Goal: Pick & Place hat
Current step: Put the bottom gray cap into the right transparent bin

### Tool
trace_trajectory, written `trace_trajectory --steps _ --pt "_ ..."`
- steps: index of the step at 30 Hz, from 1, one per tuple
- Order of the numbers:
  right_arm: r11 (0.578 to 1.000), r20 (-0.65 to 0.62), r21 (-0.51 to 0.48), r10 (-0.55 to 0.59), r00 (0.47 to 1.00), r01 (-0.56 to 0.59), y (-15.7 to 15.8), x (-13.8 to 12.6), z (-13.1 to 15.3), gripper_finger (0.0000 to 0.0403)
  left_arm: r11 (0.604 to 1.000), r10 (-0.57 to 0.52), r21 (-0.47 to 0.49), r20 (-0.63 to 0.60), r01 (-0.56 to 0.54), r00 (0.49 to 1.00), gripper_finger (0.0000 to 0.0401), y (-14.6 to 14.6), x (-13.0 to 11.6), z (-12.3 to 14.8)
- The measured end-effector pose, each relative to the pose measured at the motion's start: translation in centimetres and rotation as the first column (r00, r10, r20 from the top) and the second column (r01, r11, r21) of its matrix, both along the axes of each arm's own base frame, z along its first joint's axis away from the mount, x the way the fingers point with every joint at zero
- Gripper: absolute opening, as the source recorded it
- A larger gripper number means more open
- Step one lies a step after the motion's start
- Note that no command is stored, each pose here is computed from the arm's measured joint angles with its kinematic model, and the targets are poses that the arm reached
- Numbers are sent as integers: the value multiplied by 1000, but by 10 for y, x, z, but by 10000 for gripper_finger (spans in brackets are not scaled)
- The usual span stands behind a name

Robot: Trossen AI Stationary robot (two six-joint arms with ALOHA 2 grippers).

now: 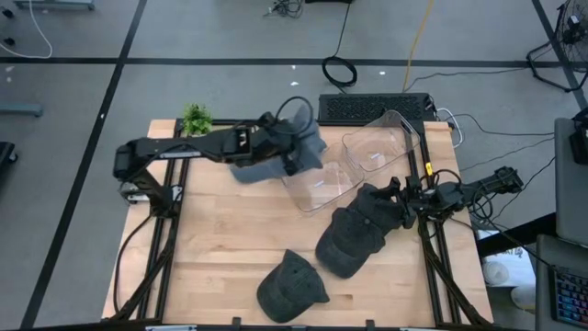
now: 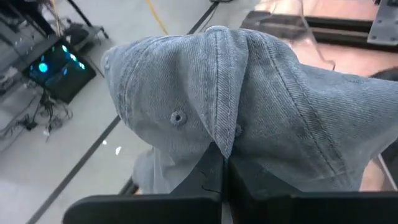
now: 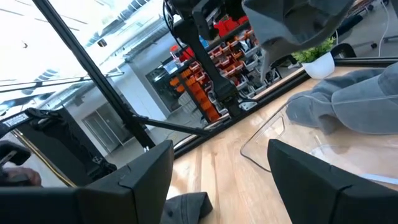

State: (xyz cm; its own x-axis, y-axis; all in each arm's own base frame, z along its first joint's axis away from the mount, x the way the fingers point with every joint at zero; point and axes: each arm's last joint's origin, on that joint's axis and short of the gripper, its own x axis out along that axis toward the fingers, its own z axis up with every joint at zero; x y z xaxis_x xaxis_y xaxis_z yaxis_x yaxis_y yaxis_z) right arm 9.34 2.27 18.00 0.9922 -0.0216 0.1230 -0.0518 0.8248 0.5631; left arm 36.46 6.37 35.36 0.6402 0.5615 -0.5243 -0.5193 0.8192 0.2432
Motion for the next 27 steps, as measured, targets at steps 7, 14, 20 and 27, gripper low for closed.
trace_trajectory --steps 7,14,20,27 --pt "995 25 -3 -103 994 103 -3 -1 3 249 997 -41 58 -11 41 999 1 6 38 5" --pt "937 -40 -16 -349 936 349 -10 -1 -2 249 986 -86 142 -6 86 996 1 14 70 13" --pt "870 -58 15 -491 870 492 -13 -1 -3 249 984 -120 144 99 105 988 1 30 88 21" --pt "855 -5 -23 -519 855 519 -14 9 6 249 976 -181 147 141 160 973 1 36 96 18"
